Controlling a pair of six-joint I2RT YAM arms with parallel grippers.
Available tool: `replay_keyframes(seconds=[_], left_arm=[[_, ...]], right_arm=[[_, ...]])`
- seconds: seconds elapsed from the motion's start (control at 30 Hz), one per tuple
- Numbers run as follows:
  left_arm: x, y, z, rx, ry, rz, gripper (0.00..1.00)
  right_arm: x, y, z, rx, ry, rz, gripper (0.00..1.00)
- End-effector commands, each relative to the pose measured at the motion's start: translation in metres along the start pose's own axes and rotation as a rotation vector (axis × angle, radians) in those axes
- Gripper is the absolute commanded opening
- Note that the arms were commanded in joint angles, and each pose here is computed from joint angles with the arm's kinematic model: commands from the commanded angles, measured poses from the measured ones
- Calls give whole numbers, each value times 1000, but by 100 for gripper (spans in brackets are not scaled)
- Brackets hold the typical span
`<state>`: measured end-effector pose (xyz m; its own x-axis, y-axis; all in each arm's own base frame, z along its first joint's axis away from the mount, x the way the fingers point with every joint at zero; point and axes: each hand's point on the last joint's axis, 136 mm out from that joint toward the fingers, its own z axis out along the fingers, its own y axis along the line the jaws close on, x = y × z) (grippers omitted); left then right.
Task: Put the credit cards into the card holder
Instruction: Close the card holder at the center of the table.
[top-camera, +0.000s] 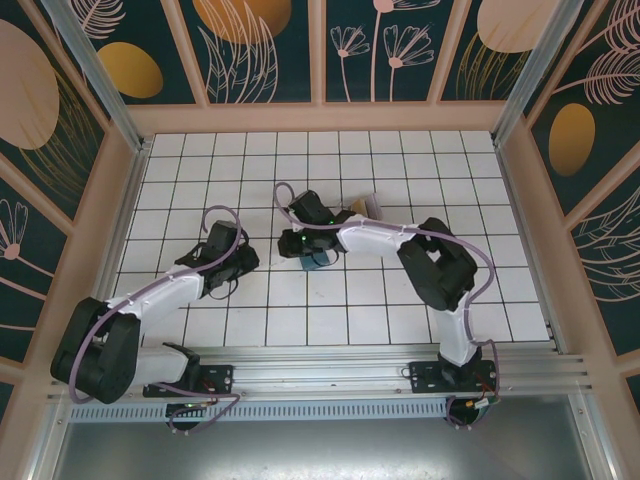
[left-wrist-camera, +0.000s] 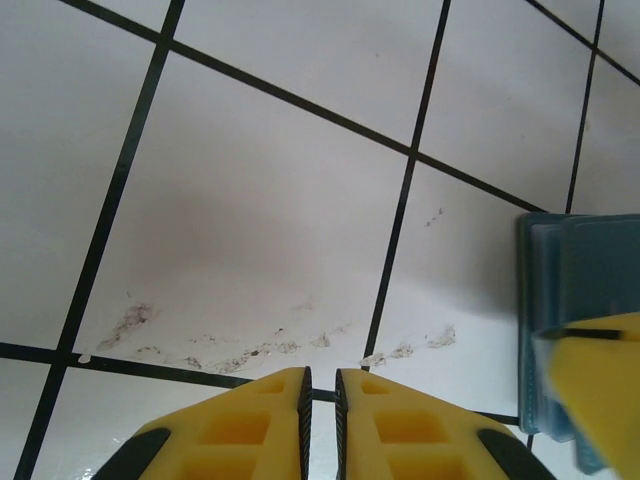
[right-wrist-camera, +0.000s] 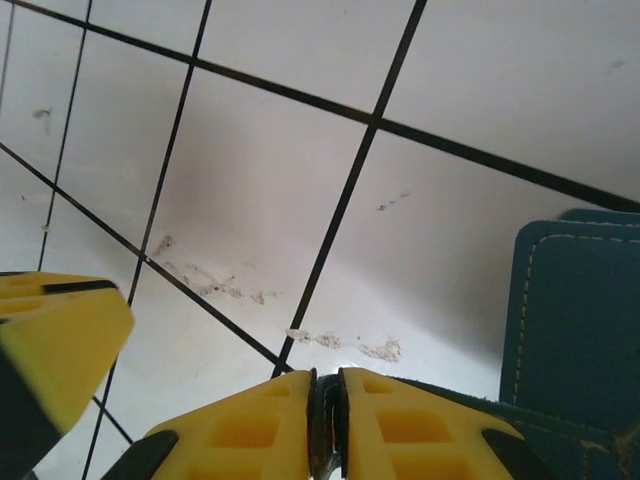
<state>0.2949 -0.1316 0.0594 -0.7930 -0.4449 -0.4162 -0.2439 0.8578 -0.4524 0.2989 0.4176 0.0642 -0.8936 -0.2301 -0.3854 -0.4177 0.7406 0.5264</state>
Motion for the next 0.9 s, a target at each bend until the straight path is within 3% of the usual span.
replay_keyframes(seconds=[0.0,0.17,0.27,0.43,0.53,0.73,0.87], left_arm=[[-3,-5,-4,26,-16,2,18],[-10,-20,-10,78,-23,22,19],[-14,-28,-14,103,-28,47,20],[-33,-39,-24,84,-64,94,20],[-39,-63,-30,172,-61,106,21],[-38,-121,-27,380,36,83,21],[-29,-158,-22,399,54,159,20]], right_arm=[[-9,23,7,-47,3,-34,18],[-16,25,1,-29,-9,-54,37],[-24,30,-15,-58,-23,-40,44],[-49,38,-67,-110,-113,-17,47],[-58,21,-93,-72,-175,5,47],[-42,-42,-96,27,-178,97,45],[-26,-57,-87,50,-163,125,44]])
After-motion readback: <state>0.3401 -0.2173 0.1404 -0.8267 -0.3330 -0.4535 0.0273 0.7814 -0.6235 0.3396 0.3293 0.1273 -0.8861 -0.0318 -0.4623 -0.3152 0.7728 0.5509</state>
